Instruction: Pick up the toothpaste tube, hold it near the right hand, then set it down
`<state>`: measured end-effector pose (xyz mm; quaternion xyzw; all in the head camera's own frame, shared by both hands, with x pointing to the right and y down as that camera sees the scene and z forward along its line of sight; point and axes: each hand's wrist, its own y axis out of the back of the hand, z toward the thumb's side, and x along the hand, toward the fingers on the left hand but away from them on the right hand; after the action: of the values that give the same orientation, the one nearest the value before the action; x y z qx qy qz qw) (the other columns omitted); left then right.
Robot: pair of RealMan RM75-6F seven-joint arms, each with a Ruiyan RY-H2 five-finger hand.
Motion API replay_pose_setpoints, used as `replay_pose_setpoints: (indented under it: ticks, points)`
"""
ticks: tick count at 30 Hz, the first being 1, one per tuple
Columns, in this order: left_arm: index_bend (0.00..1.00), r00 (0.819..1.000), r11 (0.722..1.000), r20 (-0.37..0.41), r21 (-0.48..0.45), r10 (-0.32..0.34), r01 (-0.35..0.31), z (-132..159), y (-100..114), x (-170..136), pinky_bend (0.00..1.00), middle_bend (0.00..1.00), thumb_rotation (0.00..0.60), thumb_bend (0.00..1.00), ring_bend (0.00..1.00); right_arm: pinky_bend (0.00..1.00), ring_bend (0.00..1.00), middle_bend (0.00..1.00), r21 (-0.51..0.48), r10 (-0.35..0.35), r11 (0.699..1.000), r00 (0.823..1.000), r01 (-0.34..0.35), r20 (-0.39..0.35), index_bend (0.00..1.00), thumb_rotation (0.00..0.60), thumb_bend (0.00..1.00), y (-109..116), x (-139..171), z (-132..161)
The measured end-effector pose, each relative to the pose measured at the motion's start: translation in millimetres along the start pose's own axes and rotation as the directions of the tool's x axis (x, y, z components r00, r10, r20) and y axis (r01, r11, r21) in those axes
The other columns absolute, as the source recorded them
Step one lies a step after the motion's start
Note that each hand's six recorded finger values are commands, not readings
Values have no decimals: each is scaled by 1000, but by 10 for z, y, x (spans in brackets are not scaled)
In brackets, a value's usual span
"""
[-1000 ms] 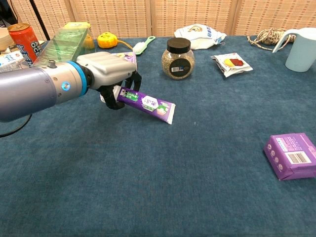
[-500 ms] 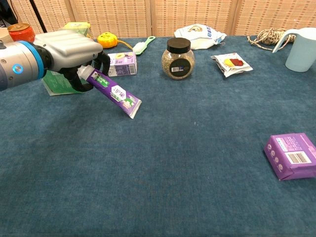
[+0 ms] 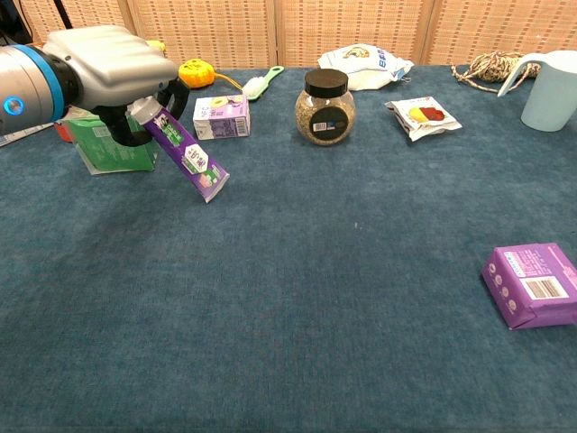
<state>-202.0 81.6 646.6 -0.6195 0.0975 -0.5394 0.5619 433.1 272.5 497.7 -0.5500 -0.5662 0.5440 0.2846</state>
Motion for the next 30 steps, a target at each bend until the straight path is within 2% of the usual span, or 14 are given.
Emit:
replay_pose_setpoints:
  ticks: [3,4,8,11,13,22,30]
  points:
    - [392,1000,1000,24,-3,-9,9,177,21,46,262,450,600,354,334,0,0,0,1,-3,1000,1000,3,2,0,600,391,12,9,-8]
    - [346,999,1000,32,-13,-7,7,234,35,65,262,416,600,354,304,0,0,0,2,-4,1000,1000,4,4,0,600,391,17,11,-11]
    - [97,998,998,57,-66,-2,6,409,120,132,251,181,600,354,119,0,0,0,2,-6,1000,1000,6,8,0,600,391,23,23,-23]
    - [4,997,996,73,-94,6,0,476,172,136,201,49,600,354,17,0,0,0,3,-6,1000,1000,6,8,0,600,391,23,22,-22]
    - [0,997,994,79,-107,11,-3,497,194,134,187,6,600,354,0,0,0,0,3,-5,1000,1000,5,8,0,600,391,22,21,-23]
    - [0,993,978,90,-201,79,-60,499,340,95,109,0,600,354,0,0,0,0,3,0,1000,1000,0,4,0,600,390,11,8,-14]
    - [0,985,938,106,-333,137,-95,455,460,25,103,0,600,354,0,0,0,0,7,3,1000,1000,-3,0,0,600,390,14,0,-4]
